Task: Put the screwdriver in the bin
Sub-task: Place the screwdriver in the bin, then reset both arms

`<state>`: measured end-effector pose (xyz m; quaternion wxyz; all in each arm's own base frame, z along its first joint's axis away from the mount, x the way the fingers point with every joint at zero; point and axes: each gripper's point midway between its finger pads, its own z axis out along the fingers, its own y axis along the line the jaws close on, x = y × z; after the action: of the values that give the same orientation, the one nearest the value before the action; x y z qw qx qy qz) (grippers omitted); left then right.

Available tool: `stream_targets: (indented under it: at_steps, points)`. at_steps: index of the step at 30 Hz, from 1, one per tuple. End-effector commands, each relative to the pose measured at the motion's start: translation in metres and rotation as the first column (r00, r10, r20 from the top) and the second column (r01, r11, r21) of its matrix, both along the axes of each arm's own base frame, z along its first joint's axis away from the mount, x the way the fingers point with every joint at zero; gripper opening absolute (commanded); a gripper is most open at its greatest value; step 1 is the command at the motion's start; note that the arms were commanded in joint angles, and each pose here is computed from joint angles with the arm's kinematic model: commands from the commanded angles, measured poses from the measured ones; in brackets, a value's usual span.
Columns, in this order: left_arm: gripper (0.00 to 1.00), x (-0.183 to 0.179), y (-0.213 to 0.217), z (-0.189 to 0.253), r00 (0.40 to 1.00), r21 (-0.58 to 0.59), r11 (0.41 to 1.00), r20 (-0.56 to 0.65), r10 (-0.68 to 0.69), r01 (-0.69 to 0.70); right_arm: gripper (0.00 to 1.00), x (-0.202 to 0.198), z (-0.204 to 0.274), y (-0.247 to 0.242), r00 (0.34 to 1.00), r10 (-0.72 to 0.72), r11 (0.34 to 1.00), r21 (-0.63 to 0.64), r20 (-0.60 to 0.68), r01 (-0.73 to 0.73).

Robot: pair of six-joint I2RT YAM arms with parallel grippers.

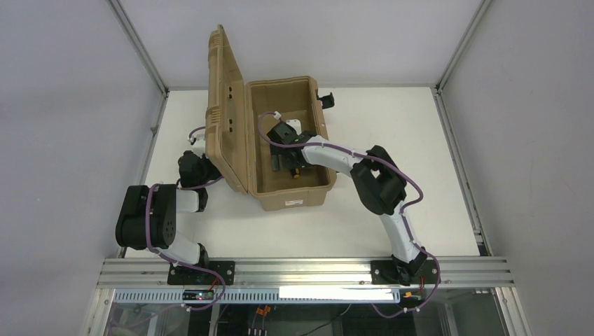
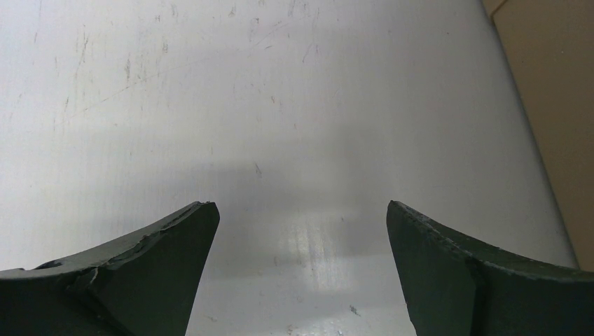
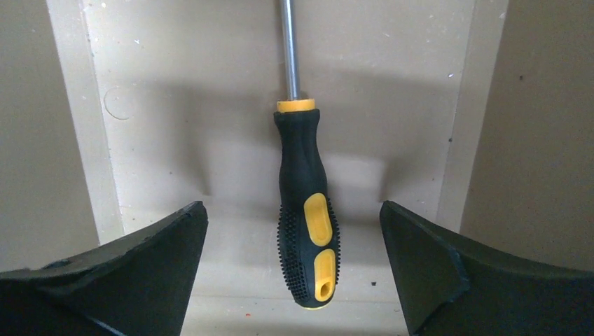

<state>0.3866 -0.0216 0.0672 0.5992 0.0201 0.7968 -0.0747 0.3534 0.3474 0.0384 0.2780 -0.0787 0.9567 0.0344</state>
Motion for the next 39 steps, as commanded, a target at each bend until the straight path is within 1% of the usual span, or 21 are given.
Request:
stream_targets:
  at_steps: [1, 14, 23, 31, 35, 39]
  points:
    - [0.99, 0.003, -0.004, 0.014, 0.999, 0.012, 1.000, 0.047, -0.016, 0.015, 0.99, 0.007, 0.055, 0.012, 0.996, 0.016, 0.997, 0.073, 0.088, -0.023]
    - [0.99, 0.003, -0.004, 0.014, 0.999, 0.011, 1.000, 0.047, -0.015, 0.014, 0.96, 0.006, 0.140, 0.011, 0.989, 0.052, 0.996, 0.071, 0.141, -0.063]
    - [0.99, 0.003, -0.004, 0.014, 0.999, 0.012, 1.000, 0.048, -0.015, 0.015, 0.96, 0.013, 0.219, 0.003, 0.962, 0.098, 0.992, 0.057, 0.253, -0.116]
    - [0.99, 0.003, -0.004, 0.014, 0.999, 0.012, 1.000, 0.048, -0.016, 0.015, 0.94, 0.008, 0.288, -0.006, 0.927, 0.112, 0.982, 0.103, 0.358, -0.158]
    - [0.99, 0.003, -0.004, 0.014, 0.999, 0.011, 1.000, 0.047, -0.015, 0.014, 0.94, 0.007, 0.315, -0.015, 0.902, 0.110, 0.979, 0.109, 0.418, -0.170]
    - [0.99, 0.003, -0.003, 0.014, 0.999, 0.012, 1.000, 0.047, -0.014, 0.014, 0.93, 0.009, 0.331, -0.031, 0.880, 0.114, 0.983, 0.076, 0.461, -0.167]
